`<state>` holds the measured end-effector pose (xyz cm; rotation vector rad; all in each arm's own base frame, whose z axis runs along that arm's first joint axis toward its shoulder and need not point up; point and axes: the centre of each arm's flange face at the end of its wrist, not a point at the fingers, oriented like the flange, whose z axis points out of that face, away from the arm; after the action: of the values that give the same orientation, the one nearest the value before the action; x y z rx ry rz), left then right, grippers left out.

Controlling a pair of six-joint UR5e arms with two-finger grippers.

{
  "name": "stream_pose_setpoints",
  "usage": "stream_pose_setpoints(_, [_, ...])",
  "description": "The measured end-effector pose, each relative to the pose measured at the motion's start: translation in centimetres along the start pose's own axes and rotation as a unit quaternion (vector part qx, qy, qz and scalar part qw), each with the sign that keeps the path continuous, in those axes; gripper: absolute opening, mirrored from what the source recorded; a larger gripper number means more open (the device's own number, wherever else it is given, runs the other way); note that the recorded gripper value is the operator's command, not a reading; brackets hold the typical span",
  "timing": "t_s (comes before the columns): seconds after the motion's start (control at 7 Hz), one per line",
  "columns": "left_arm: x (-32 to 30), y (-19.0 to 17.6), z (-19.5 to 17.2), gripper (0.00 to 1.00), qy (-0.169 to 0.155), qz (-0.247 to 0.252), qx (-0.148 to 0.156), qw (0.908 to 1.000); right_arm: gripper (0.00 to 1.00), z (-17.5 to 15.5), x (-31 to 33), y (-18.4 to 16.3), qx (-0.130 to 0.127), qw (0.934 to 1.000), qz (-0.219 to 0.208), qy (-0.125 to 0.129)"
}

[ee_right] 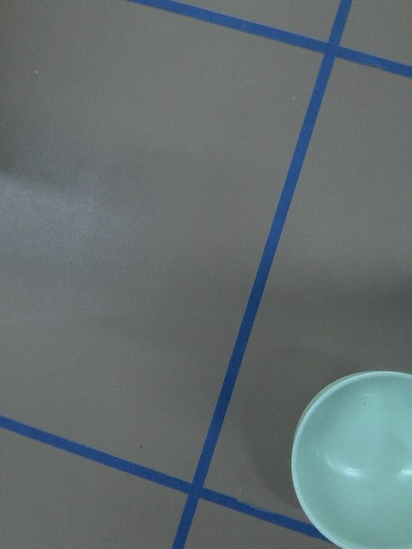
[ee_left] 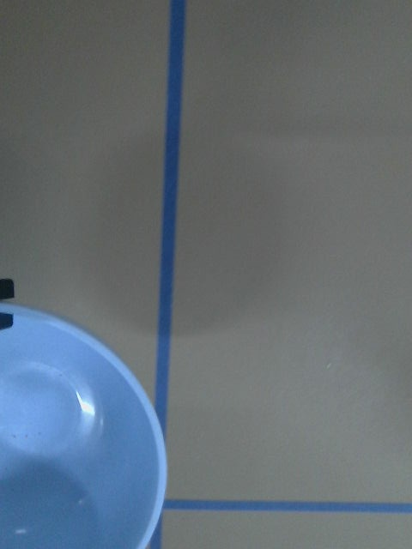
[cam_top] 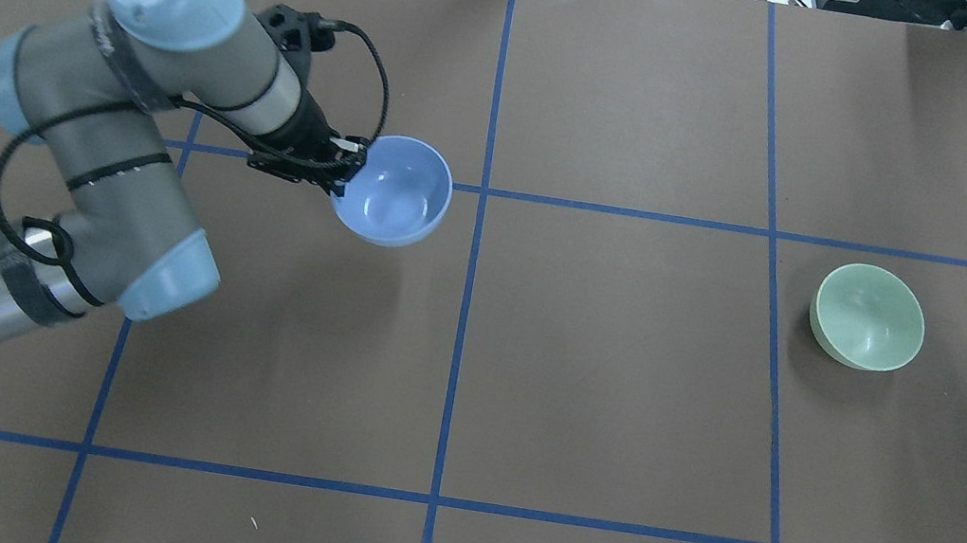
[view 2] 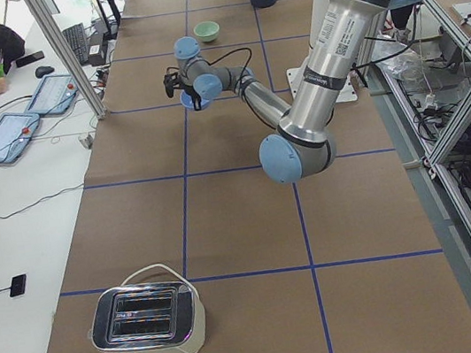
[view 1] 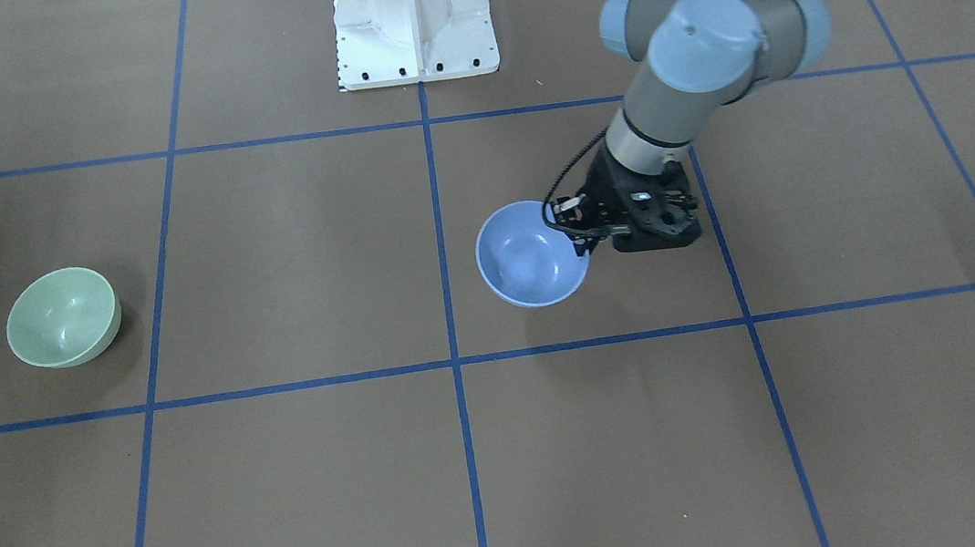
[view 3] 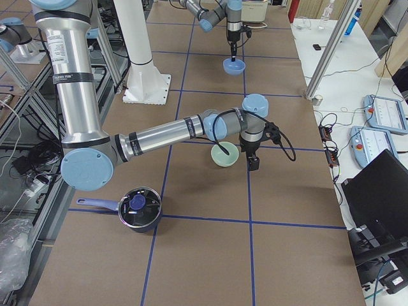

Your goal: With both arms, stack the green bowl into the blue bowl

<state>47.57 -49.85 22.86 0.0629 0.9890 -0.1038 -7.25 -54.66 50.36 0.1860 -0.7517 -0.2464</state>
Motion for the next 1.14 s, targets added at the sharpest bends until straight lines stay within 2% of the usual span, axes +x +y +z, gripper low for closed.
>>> stream_pose_setpoints(0.29, [6.0, 4.3, 4.5, 0.00, -0.022, 0.004, 0.013, 0.9997, 1.00, 0.0, 0.0, 0.1, 0.000, 1.0000, 0.001, 0.000])
stream_pose_setpoints(0.57, [7.7, 6.3, 6.5, 0.30, -0.031, 0.013, 0.020, 0.9992, 1.00, 0.1, 0.1, 0.0, -0.001, 1.0000, 0.001, 0.000])
stream_pose_setpoints(0.71, [7.7, 6.6, 6.9, 0.41, -0.033, 0.016, 0.020, 0.9991, 1.00, 0.0, 0.0, 0.0, -0.001, 1.0000, 0.001, 0.000])
stream_pose_setpoints(0.86, [7.6, 6.7, 7.0, 0.76, -0.034, 0.017, 0.020, 0.9991, 1.00, 0.0, 0.0, 0.0, 0.000, 1.0000, 0.001, 0.000])
stream_pose_setpoints(1.0, [7.6, 6.7, 6.9, 0.98, -0.034, 0.018, 0.021, 0.9990, 1.00, 0.0, 0.0, 0.0, 0.000, 1.0000, 0.001, 0.000])
stream_pose_setpoints(1.14, [7.7, 6.4, 6.0, 0.98, -0.027, 0.020, 0.025, 0.9991, 1.00, 0.0, 0.0, 0.0, 0.000, 1.0000, 0.001, 0.000])
